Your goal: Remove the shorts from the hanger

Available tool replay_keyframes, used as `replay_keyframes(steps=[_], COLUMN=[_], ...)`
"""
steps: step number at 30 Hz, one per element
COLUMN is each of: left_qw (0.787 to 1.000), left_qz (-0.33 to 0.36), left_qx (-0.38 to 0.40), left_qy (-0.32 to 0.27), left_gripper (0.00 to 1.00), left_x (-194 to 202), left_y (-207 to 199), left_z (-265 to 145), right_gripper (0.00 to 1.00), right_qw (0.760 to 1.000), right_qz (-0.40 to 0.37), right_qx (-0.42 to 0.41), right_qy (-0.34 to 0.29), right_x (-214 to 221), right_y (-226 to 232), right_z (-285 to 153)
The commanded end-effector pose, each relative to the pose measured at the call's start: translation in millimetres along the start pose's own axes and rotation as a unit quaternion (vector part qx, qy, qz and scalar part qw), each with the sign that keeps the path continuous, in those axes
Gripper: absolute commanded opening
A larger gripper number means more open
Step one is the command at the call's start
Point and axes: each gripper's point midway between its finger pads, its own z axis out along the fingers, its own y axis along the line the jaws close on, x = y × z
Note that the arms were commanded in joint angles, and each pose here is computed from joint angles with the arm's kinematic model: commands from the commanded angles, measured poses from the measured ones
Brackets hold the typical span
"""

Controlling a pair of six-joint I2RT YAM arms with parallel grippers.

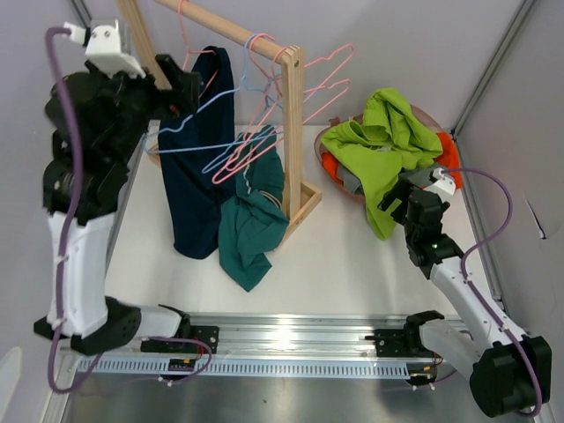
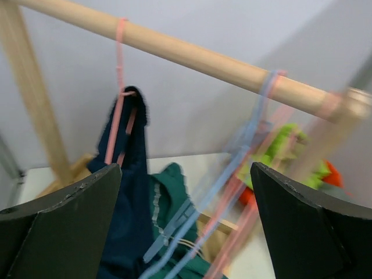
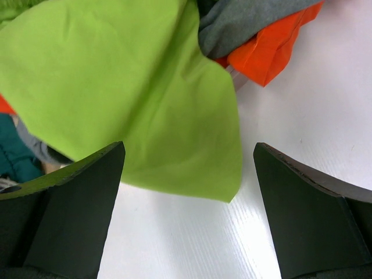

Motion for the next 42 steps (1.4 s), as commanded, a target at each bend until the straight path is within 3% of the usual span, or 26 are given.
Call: replay_keyframes(steps=[1, 6, 12, 19, 26, 30, 42], left_qw=[0.997, 0.992, 0.996, 0.997, 0.994, 0.993, 0.986], left_qz=[0.023, 0.012, -0.026, -0.034, -0.042, -0.045, -0.061], left_qx=[-0.074, -0.126, -0.087, 0.003, 0.061, 0.05, 0.039], left_qy=[-0.025, -0.014, 0.015, 0.068, 0.079, 0.096, 0.151], left_gripper=[0.99, 0.99, 0.99, 0.98, 0.97, 0.84, 0.59], left_x=[-10, -1, 25, 58, 63, 75, 122], left_y=[39, 94, 129, 115, 100, 107, 121], left_z=[39, 84, 133, 151, 149, 151, 164], right_gripper=[0.99, 0.99, 0.99, 0.99, 0.99, 0.99, 0.99], right_qw=[1.0, 0.999, 0.999, 0.999, 0.999, 0.999, 1.0], right_qz=[0.016, 0.016, 0.015, 0.013, 0.008, 0.005, -0.002], right_qx=[-0.025, -0.044, -0.051, -0.042, -0.039, -0.034, -0.029], right_qy=[-0.007, 0.0, 0.005, 0.01, 0.016, 0.015, 0.01], right_x=[-4, 1, 9, 17, 25, 25, 22], right_y=[10, 17, 19, 17, 20, 18, 16], right_z=[-11, -23, -28, -20, -13, -13, -14])
